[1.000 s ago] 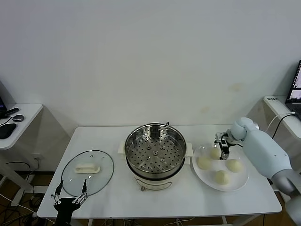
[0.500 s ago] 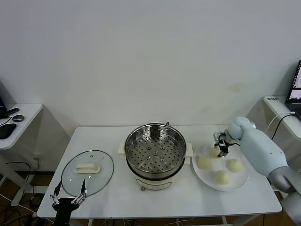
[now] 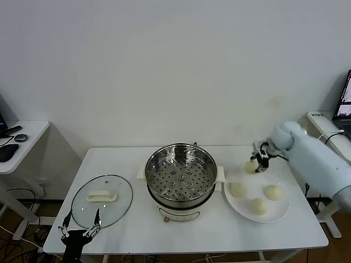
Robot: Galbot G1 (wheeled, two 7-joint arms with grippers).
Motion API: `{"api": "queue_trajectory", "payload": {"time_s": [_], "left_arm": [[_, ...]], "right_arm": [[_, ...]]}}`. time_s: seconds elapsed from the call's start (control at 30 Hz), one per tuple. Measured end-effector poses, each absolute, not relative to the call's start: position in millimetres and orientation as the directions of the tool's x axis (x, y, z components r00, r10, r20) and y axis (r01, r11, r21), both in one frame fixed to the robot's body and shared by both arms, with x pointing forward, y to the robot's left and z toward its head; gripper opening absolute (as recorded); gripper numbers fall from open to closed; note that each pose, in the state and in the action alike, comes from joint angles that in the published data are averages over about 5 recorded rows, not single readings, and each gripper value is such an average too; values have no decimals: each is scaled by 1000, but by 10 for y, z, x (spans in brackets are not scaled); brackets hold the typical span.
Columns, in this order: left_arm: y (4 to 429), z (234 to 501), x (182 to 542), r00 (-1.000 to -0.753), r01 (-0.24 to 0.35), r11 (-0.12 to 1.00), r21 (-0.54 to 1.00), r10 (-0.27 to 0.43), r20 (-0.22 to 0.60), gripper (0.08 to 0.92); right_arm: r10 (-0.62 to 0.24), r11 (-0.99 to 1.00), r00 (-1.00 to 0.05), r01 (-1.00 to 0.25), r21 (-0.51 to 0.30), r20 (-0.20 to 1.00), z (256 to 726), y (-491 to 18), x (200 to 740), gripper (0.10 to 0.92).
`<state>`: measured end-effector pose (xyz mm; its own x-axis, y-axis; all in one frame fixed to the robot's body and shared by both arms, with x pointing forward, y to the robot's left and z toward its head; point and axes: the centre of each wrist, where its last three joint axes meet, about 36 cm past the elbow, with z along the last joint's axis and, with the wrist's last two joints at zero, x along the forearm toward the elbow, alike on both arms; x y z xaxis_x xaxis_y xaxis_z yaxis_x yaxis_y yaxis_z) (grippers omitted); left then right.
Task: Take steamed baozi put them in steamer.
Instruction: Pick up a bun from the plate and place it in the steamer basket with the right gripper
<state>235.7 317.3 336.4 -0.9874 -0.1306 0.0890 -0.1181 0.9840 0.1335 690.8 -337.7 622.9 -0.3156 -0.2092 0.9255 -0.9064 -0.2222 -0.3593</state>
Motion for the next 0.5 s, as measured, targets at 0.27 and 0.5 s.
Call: {"api": "queue_trajectory", "payload": {"time_s": [0.27, 0.5], "left_arm": [[3188, 3386, 2376, -988, -125, 983, 134, -137, 77, 823], [3215, 3447, 2367, -986, -143, 980, 137, -152, 61, 823]], "right_arm": [[-324, -440, -285, -799, -411, 902, 6925, -2562, 6932, 543], [-338, -667, -189, -643, -376, 922, 6877, -1732, 6912, 551]]}}
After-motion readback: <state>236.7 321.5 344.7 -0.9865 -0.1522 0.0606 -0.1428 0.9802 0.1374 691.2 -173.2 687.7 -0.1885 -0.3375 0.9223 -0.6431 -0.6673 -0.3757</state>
